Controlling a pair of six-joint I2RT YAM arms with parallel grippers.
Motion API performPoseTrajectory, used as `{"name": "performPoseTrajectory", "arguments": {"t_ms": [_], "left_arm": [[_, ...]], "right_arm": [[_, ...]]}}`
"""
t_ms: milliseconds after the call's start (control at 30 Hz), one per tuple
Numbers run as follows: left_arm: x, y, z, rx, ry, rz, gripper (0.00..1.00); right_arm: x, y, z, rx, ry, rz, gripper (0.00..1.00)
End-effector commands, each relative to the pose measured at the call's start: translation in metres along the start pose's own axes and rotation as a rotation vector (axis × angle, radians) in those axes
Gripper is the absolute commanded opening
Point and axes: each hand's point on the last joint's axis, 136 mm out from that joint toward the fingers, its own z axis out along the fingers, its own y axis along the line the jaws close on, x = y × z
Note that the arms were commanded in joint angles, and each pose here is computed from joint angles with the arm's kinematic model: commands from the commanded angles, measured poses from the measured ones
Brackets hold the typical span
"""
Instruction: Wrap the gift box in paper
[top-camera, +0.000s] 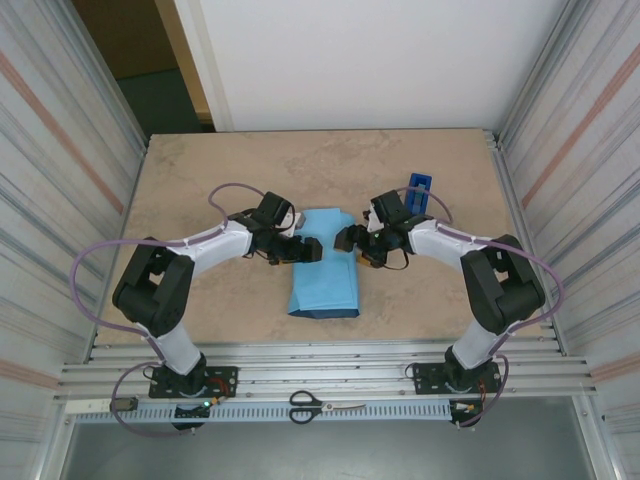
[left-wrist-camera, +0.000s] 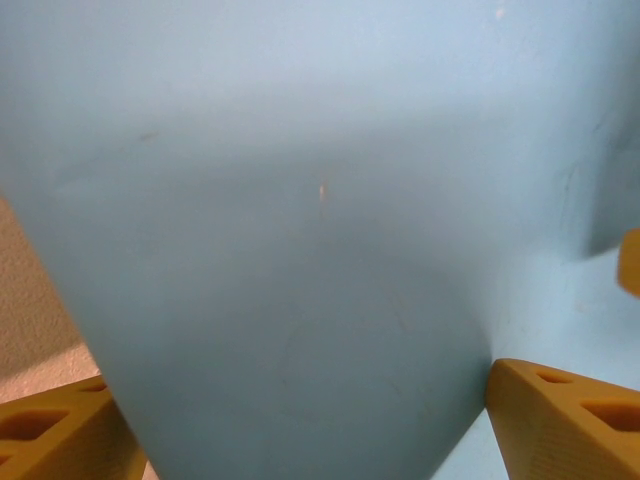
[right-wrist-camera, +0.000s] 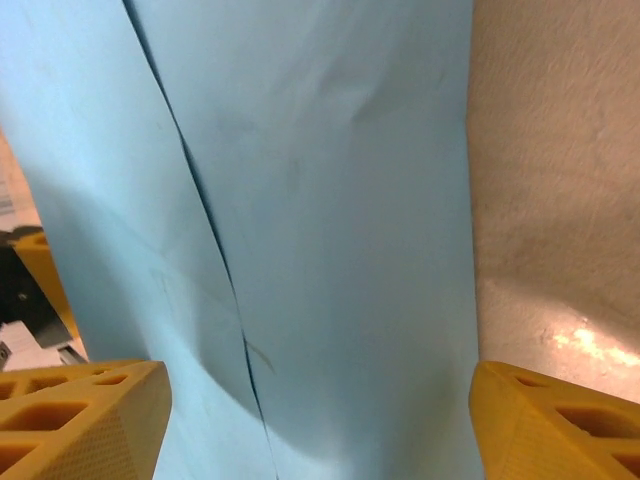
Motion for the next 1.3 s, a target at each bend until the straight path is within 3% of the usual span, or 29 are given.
{"name": "performPoseTrajectory", "arguments": {"t_ms": [0, 67, 233, 600, 767, 1267], "left_arm": [[0.049, 0.031, 0.020, -0.110, 0.169, -0.005, 0.85], [0.050, 0.031, 0.021, -0.104, 0.178, -0.002, 0.85], [0.042, 0.024, 0.015, -0.090, 0.152, -0.002, 0.86], [-0.004, -0.009, -0.017, 0.034, 0.020, -0.050, 0.97], [-0.011, -0.015, -0.012, 0.061, 0.025, -0.061, 0.99], [0.044, 0.022, 0.026, -0.110, 0.201, -0.008, 0.91]], "right_arm": [[0.020, -0.012, 0.009, 0.031, 0.079, 0.017, 0.71], [0.025, -0.018, 0.013, 0.043, 0.094, 0.023, 0.62], [0.035, -0.028, 0.013, 0.055, 0.099, 0.035, 0.54], [0.042, -0.035, 0.014, 0.065, 0.107, 0.038, 0.54], [0.042, -0.034, 0.016, 0.068, 0.105, 0.034, 0.54], [0.025, -0.005, 0.009, 0.003, 0.066, -0.009, 0.59]]}}
